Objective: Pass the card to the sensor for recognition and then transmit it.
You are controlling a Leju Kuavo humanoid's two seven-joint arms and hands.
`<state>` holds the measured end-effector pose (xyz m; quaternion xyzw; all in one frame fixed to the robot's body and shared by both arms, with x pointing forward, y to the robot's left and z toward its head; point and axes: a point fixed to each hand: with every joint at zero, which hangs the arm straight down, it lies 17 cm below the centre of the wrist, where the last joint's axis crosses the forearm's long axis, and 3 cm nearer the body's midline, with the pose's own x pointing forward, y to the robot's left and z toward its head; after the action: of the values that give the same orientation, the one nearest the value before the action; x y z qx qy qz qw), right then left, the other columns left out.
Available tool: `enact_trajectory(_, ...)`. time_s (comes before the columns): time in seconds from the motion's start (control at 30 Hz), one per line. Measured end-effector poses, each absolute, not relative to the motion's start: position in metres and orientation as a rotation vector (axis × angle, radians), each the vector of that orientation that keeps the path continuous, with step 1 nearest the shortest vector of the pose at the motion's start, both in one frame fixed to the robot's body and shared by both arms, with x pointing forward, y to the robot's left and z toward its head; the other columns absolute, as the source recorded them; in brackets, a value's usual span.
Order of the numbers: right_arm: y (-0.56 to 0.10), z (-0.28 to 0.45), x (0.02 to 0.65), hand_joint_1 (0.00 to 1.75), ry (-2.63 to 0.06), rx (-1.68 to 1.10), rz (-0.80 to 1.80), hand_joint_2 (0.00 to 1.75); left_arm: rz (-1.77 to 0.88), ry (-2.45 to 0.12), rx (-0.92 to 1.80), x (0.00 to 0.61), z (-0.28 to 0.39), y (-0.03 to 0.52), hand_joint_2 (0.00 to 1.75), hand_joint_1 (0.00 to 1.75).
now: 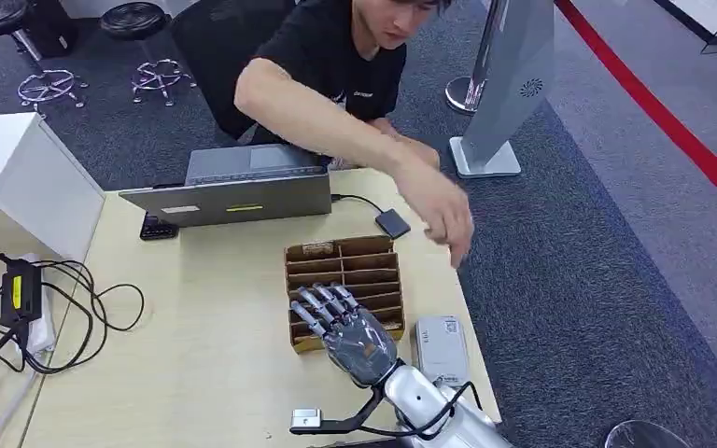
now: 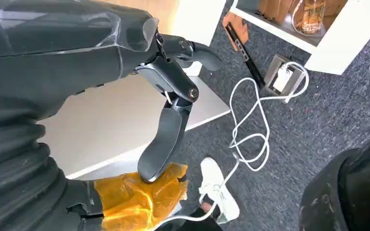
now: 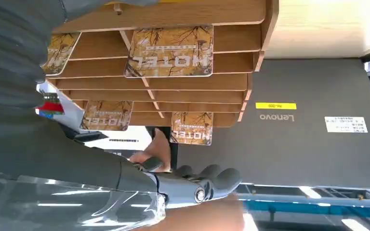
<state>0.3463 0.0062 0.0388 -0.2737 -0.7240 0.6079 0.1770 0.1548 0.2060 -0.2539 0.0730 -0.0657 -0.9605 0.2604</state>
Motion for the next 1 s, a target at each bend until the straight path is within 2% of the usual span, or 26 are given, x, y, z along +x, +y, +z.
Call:
enact_trajectory(0.73, 0.0043, 0.0384, 0.3482, 0.0, -2.04, -0.782, 1.712, 1.75, -2.639, -0.186, 0.194, 0.1572, -0.2531, 0.2043, 1.75, 0.0)
enact_trajectory(0.77, 0.0038, 0.0384, 0.3485, 1.52, -2.038, -0.784, 1.711, 1.75, -2.643, -0.186, 0.194, 0.1575, -0.253, 0.2042, 1.75, 0.0)
enact_trajectory(0.8, 0.0033, 0.038, 0.3488, 1.69, -2.036, -0.784, 1.711, 1.75, -2.645, -0.186, 0.195, 0.1576, -0.253, 0.2041, 1.75, 0.0)
enact_trajectory(0.83, 0.0027, 0.0373, 0.3492, 1.54, -2.033, -0.785, 1.711, 1.75, -2.645, -0.186, 0.195, 0.1577, -0.253, 0.2041, 1.75, 0.0)
enact_trajectory(0.87, 0.0022, 0.0363, 0.3493, 1.48, -2.03, -0.785, 1.712, 1.75, -2.647, -0.187, 0.193, 0.1577, -0.2529, 0.2039, 1.75, 0.0)
enact_trajectory(1.0, -0.003, 0.0313, 0.352, 1.48, -2.004, -0.792, 1.71, 1.75, -2.658, -0.19, 0.194, 0.158, -0.2529, 0.2036, 1.75, 0.0)
